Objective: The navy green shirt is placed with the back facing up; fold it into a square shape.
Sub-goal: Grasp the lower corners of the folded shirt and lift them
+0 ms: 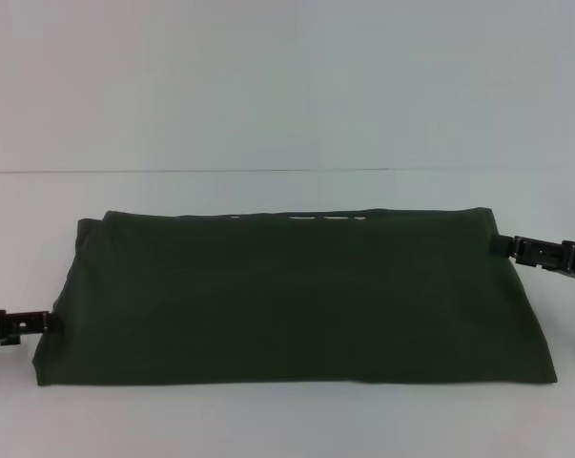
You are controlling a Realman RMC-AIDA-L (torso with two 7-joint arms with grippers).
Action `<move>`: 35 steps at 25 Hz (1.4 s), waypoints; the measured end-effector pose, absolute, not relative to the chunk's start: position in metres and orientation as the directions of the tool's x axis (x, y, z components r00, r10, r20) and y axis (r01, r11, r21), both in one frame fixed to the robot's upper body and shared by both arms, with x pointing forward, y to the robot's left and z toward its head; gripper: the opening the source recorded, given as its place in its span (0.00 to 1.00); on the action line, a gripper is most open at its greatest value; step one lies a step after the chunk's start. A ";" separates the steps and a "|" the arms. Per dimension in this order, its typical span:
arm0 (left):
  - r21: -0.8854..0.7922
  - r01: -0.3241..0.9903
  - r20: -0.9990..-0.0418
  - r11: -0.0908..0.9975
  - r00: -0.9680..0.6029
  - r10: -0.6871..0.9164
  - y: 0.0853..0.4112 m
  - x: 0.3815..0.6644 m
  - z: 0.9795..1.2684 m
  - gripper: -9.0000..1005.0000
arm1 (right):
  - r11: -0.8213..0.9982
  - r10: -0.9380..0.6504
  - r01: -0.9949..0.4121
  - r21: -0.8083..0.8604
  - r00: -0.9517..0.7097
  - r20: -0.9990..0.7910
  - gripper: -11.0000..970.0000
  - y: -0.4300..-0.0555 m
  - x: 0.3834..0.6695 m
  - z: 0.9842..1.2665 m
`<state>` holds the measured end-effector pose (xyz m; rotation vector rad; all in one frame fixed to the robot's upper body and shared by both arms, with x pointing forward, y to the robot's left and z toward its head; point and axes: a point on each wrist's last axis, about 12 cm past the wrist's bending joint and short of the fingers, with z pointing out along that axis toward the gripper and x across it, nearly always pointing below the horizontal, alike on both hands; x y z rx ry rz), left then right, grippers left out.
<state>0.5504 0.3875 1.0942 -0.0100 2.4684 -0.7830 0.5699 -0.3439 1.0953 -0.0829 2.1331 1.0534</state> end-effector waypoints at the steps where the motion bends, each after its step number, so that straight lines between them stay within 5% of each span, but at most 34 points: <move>1: -0.537 0.155 -0.496 0.829 -0.853 -0.162 0.386 0.551 1.094 0.89 | 0.660 0.251 -0.359 0.659 -0.722 -0.645 0.96 -0.344 0.570 1.095; 30: -0.485 0.195 -0.443 0.852 -0.895 -0.048 0.370 0.555 1.083 0.88 | 0.654 0.240 -0.376 0.657 -0.720 -0.651 0.96 -0.338 0.571 1.095; 35: -0.470 0.207 -0.447 0.858 -0.894 -0.029 0.370 0.555 1.083 0.59 | 0.652 0.239 -0.378 0.657 -0.721 -0.651 0.96 -0.338 0.570 1.095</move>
